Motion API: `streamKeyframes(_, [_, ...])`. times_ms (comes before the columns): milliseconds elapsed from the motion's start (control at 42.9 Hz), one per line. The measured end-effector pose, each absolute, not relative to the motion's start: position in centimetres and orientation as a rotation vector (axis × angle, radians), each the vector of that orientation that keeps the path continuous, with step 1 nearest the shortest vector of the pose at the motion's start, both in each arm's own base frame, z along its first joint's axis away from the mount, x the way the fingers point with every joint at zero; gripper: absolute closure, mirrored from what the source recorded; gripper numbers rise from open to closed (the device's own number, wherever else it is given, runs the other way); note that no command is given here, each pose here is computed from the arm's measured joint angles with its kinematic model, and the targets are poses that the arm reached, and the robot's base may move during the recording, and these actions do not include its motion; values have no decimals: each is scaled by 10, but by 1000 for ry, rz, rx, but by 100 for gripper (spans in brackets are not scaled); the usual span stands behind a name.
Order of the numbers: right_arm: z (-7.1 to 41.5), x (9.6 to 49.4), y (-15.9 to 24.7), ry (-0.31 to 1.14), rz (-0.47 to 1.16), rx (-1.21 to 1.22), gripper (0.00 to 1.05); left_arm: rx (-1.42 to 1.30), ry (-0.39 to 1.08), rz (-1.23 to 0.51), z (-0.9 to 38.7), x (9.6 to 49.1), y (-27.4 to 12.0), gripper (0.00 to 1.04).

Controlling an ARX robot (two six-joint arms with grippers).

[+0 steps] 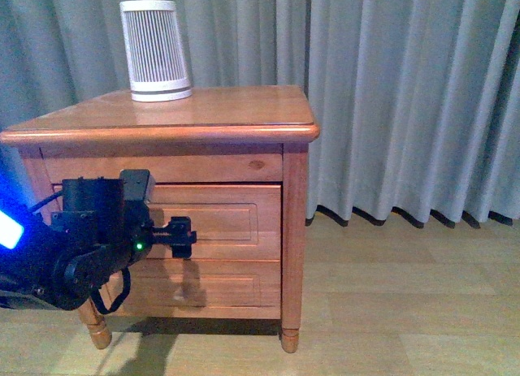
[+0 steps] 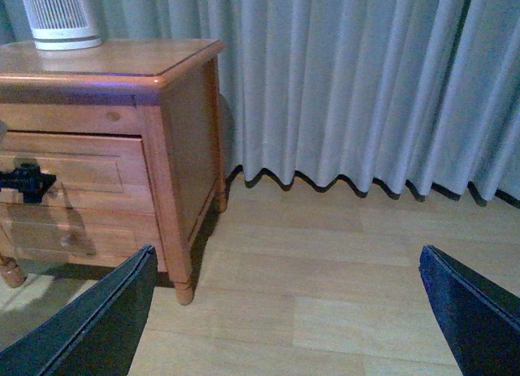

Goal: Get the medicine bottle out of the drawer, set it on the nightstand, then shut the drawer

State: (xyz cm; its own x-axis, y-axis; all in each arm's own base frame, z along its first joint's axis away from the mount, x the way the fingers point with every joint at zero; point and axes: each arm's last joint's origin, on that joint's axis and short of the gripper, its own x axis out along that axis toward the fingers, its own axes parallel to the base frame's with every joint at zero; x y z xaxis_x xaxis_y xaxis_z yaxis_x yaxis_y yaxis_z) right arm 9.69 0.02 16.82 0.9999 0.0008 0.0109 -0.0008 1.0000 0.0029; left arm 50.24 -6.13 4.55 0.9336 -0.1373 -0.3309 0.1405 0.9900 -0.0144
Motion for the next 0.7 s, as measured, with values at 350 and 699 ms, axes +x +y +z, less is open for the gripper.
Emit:
streamKeyframes(350, [168,97,0,-11,0,3,7,-26,338,-135,48,509,-71,79])
streamKeyframes(699, [168,97,0,-11,1,3,7,-40,345,-132,45,510,-73,79])
